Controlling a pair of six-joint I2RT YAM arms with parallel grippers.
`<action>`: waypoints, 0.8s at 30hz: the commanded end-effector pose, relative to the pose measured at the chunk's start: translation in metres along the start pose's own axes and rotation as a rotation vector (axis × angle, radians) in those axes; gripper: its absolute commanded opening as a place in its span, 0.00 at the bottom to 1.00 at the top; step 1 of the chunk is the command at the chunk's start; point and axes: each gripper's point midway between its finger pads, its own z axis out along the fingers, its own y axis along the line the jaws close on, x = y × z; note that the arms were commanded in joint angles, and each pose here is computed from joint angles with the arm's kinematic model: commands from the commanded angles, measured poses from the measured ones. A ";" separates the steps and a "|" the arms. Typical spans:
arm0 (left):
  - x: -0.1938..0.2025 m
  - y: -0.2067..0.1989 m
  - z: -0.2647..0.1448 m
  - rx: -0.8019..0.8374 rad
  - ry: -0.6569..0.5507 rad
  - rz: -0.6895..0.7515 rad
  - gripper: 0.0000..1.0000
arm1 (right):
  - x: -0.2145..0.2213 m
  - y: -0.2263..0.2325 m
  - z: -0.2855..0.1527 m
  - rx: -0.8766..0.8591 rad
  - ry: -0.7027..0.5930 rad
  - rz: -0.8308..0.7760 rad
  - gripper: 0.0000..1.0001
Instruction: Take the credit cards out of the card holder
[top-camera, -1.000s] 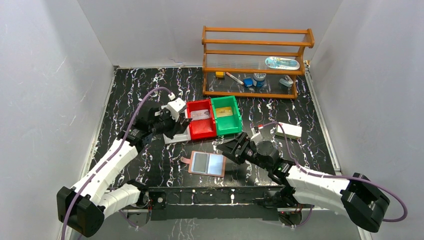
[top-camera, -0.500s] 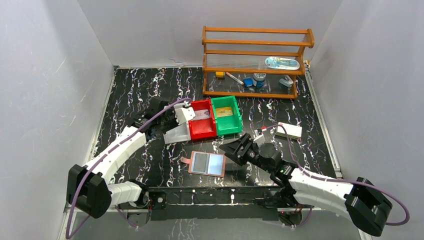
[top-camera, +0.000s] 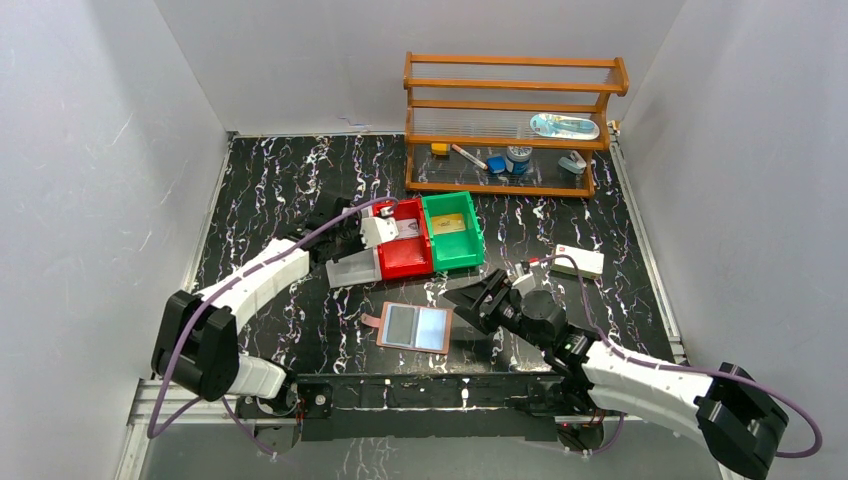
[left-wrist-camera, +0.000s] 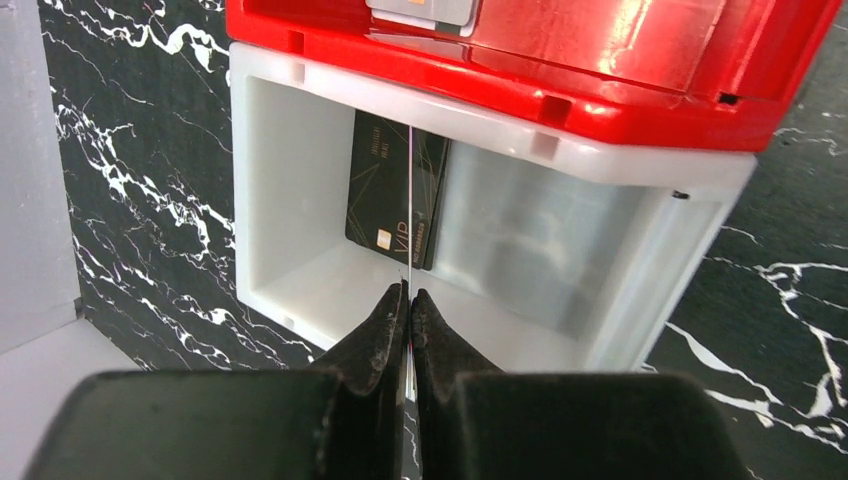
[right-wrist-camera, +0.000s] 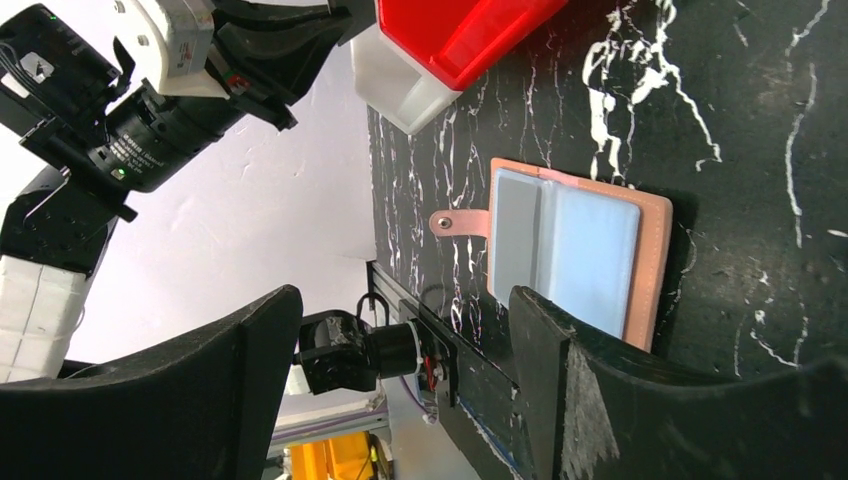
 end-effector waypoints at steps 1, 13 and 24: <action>0.001 0.016 0.011 -0.051 0.008 0.010 0.00 | -0.009 0.002 -0.002 -0.022 -0.050 0.020 0.84; 0.017 0.024 0.045 -0.073 0.063 0.018 0.00 | -0.016 -0.006 -0.005 -0.009 -0.089 0.033 0.87; 0.022 0.030 0.060 -0.097 0.043 0.023 0.01 | -0.019 -0.014 -0.006 0.006 -0.109 0.046 0.88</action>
